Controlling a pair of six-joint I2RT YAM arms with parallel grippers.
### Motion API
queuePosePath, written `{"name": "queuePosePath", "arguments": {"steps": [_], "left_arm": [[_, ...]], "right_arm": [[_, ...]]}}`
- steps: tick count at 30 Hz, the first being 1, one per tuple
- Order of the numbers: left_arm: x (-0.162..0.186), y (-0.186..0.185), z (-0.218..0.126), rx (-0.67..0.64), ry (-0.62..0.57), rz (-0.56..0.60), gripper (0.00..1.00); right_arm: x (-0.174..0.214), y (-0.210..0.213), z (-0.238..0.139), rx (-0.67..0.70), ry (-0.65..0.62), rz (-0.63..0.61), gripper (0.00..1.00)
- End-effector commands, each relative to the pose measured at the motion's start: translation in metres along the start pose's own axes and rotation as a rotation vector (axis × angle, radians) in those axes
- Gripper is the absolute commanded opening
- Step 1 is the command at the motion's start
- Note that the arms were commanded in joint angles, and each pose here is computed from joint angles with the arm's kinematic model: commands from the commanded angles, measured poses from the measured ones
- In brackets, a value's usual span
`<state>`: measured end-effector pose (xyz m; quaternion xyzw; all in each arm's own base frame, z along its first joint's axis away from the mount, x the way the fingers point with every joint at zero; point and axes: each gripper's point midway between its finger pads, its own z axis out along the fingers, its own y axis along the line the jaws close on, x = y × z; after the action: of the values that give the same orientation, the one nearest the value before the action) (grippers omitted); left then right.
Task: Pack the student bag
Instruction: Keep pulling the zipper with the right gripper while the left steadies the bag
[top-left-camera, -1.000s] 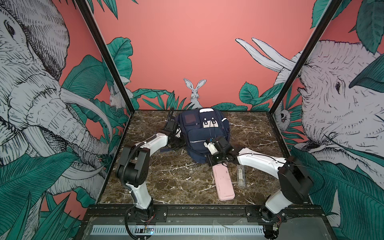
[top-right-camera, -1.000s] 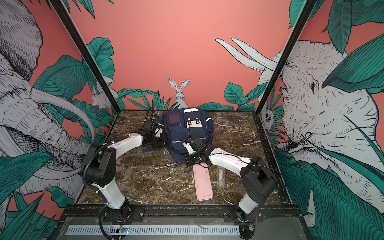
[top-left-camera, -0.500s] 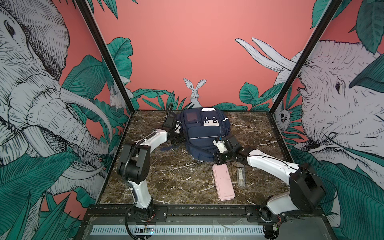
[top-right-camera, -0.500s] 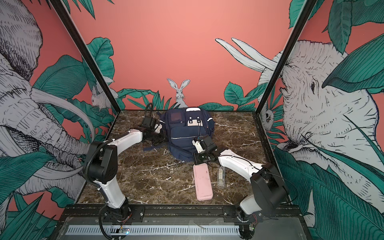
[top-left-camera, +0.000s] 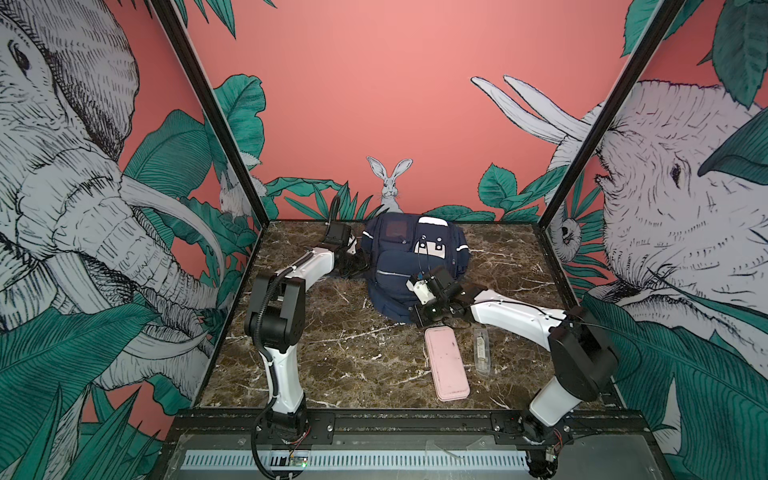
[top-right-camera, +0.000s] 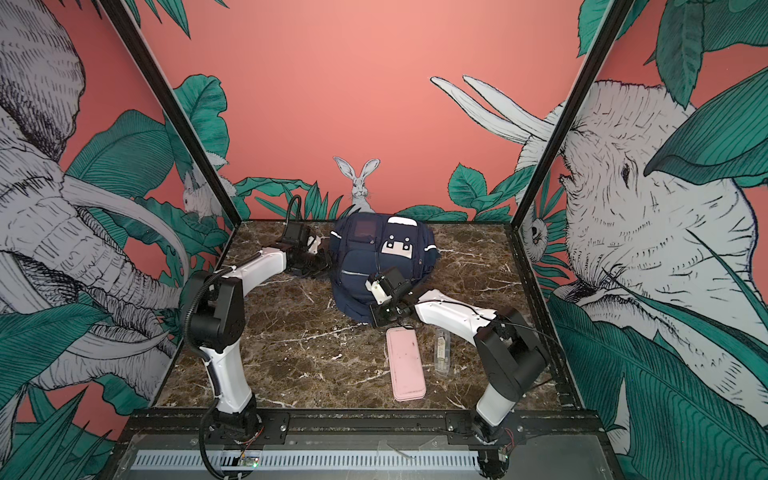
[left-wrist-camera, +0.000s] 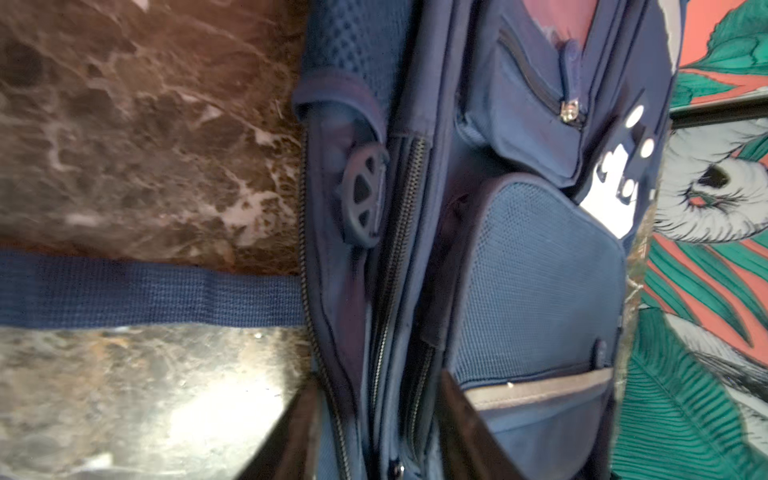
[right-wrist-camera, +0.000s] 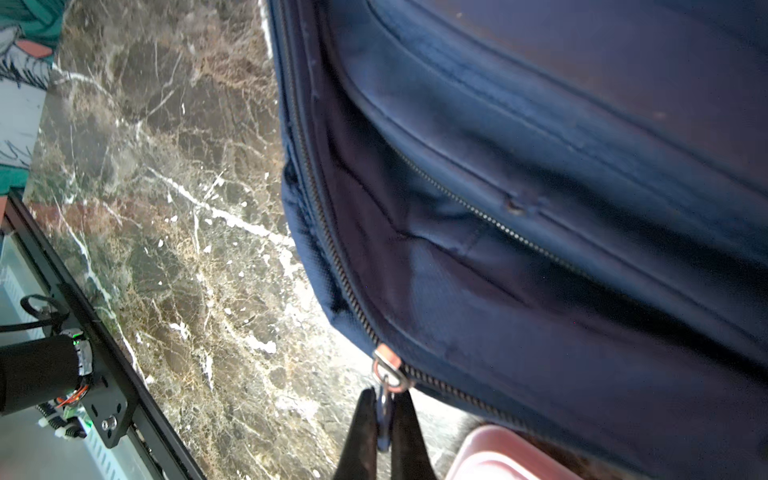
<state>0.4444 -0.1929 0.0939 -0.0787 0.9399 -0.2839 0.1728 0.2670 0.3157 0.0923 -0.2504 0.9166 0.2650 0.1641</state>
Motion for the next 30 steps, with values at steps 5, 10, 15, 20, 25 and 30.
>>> {"name": "queuePosePath", "arguments": {"steps": [5,10,15,20,25,30], "left_arm": [[0.036,-0.001,-0.043,-0.016,-0.003,0.066,0.6],[0.063,-0.012,-0.052,-0.01,0.017,0.108,0.63],[0.085,-0.023,-0.047,0.0,0.044,0.127,0.64],[0.099,-0.024,-0.039,0.002,0.069,0.119,0.63],[0.111,-0.02,-0.034,-0.011,0.086,0.117,0.59],[0.109,-0.023,-0.023,-0.001,0.094,0.112,0.5]], "right_arm": [[-0.011,0.027,0.001,-0.07,0.005,-0.04,0.0],[-0.013,0.031,0.003,-0.078,0.011,-0.051,0.0],[-0.013,0.034,0.003,-0.083,0.011,-0.057,0.0],[-0.013,0.034,0.005,-0.083,0.014,-0.06,0.0],[-0.013,0.036,0.003,-0.087,0.011,-0.062,0.0],[-0.014,0.04,0.004,-0.097,0.012,-0.068,0.0]]}}
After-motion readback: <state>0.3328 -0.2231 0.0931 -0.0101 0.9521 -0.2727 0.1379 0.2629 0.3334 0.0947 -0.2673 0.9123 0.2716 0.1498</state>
